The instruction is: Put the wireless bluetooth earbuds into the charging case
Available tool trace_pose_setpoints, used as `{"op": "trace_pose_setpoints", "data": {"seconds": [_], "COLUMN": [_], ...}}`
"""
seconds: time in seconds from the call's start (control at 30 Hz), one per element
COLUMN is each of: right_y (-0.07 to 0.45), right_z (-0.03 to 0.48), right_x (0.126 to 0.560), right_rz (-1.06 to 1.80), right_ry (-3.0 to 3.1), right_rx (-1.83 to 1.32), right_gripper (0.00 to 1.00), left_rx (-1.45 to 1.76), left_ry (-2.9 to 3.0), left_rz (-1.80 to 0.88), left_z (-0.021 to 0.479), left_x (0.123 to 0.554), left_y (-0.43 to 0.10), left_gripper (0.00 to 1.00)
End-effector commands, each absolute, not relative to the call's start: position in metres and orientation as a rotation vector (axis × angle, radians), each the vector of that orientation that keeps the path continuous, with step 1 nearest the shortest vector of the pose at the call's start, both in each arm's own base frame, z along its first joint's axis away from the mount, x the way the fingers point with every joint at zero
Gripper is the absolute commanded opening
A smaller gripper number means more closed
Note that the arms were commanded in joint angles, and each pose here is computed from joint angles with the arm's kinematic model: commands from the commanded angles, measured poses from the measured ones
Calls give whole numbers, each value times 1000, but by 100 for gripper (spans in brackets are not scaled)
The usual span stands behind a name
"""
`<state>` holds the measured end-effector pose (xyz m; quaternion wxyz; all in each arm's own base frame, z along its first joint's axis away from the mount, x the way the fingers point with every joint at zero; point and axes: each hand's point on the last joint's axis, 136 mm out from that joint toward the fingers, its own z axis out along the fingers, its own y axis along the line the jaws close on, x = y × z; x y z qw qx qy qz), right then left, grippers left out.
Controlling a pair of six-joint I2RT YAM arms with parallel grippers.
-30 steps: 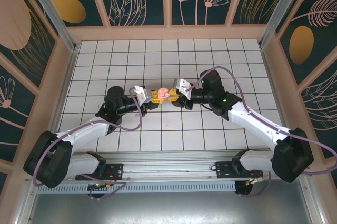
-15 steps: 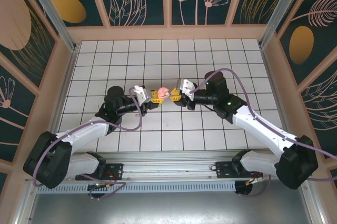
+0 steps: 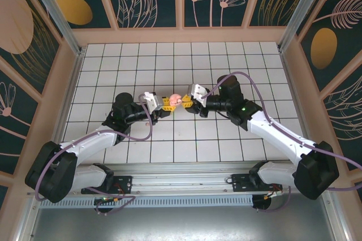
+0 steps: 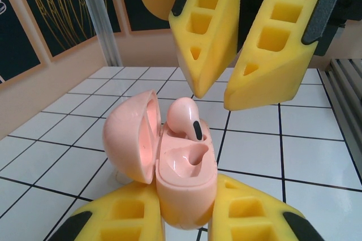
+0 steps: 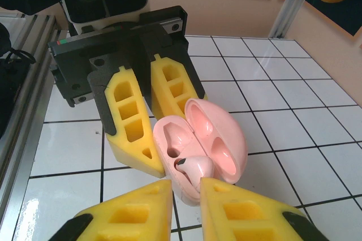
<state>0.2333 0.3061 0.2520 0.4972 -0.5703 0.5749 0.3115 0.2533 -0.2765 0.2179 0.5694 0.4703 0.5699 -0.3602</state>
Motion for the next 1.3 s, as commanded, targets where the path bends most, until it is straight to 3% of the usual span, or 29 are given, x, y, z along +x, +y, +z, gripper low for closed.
{"op": "trace_pose_setpoints", "data": {"seconds": [0.0,0.3,0.7,1.03,1.27], "right_y": [309,317,319,300,297], "right_z": [278,268,247,298,303], "right_x": [229,231,235,233,245], "right_rz": [741,769,758,800,891], "right_ry": [1282,1304,1371,1310,1500], "right_rx": [-1387,-1418,-1447,-1246,-1082], "right_gripper": [22,21,13,23,27], "left_rx": [1114,1115,1108,995,823], "left_ry": [1259,1253,1252,1313,1435], "left_rz": [-837,-841,-830,-783,-768], "left_z": [239,241,243,241,229], "left_x": [251,250,250,263,286], "left_y": [-280,-280,-278,-269,-249], "left_gripper": [16,16,16,16,16]}}
